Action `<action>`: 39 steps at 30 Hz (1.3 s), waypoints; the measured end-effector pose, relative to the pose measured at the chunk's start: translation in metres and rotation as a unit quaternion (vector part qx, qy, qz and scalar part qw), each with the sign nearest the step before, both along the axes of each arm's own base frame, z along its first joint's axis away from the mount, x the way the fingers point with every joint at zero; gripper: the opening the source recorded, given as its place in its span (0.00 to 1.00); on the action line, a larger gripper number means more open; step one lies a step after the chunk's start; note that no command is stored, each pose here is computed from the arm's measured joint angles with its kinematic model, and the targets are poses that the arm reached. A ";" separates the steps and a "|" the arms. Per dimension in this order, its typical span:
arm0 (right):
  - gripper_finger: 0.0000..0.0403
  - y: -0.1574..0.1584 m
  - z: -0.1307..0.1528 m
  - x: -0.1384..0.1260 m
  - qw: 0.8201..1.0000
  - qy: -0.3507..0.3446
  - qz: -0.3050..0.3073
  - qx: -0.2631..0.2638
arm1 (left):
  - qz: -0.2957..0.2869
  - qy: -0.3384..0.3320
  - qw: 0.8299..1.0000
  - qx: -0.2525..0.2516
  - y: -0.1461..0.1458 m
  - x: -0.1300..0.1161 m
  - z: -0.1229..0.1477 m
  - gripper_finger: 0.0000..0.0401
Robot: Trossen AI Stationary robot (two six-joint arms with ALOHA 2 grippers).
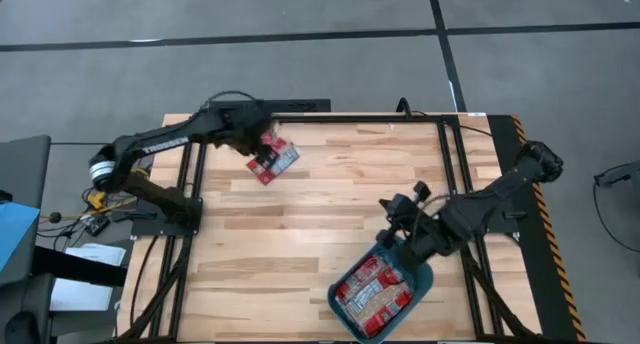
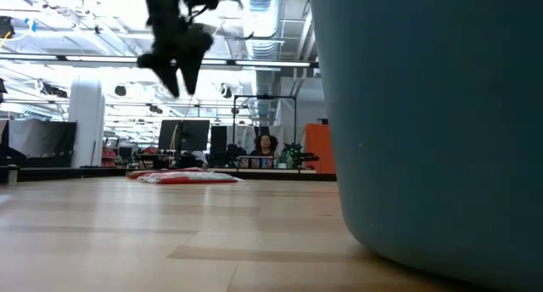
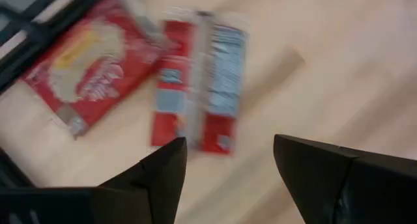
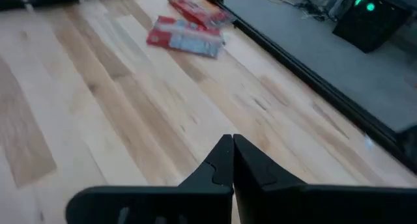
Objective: Sort popcorn bags into baskets
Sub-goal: Put the popcorn bag into the blue container
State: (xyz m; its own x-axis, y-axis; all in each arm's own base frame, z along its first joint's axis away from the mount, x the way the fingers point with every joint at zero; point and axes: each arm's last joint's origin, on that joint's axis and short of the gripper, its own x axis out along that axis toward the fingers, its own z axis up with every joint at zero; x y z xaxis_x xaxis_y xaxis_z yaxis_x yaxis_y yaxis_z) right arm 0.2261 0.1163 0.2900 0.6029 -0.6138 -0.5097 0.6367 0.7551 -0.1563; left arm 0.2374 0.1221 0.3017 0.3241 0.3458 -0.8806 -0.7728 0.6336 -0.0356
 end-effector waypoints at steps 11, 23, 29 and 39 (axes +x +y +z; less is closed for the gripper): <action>0.04 -0.077 0.008 0.095 0.993 -0.092 0.069 -0.017 | 0.066 -0.167 0.980 -0.090 0.045 -0.054 -0.088 0.54; 0.06 -0.133 -0.059 0.153 0.992 -0.084 0.086 0.041 | 0.093 -0.135 0.986 0.003 0.053 -0.067 -0.117 0.53; 0.04 -0.133 -0.077 0.163 0.992 -0.067 0.092 0.048 | 0.102 -0.129 0.986 -0.009 0.056 -0.063 -0.143 0.48; 0.07 -0.128 -0.072 0.162 0.991 -0.070 0.101 0.050 | 0.038 -0.157 0.968 -0.191 0.041 -0.031 -0.189 0.46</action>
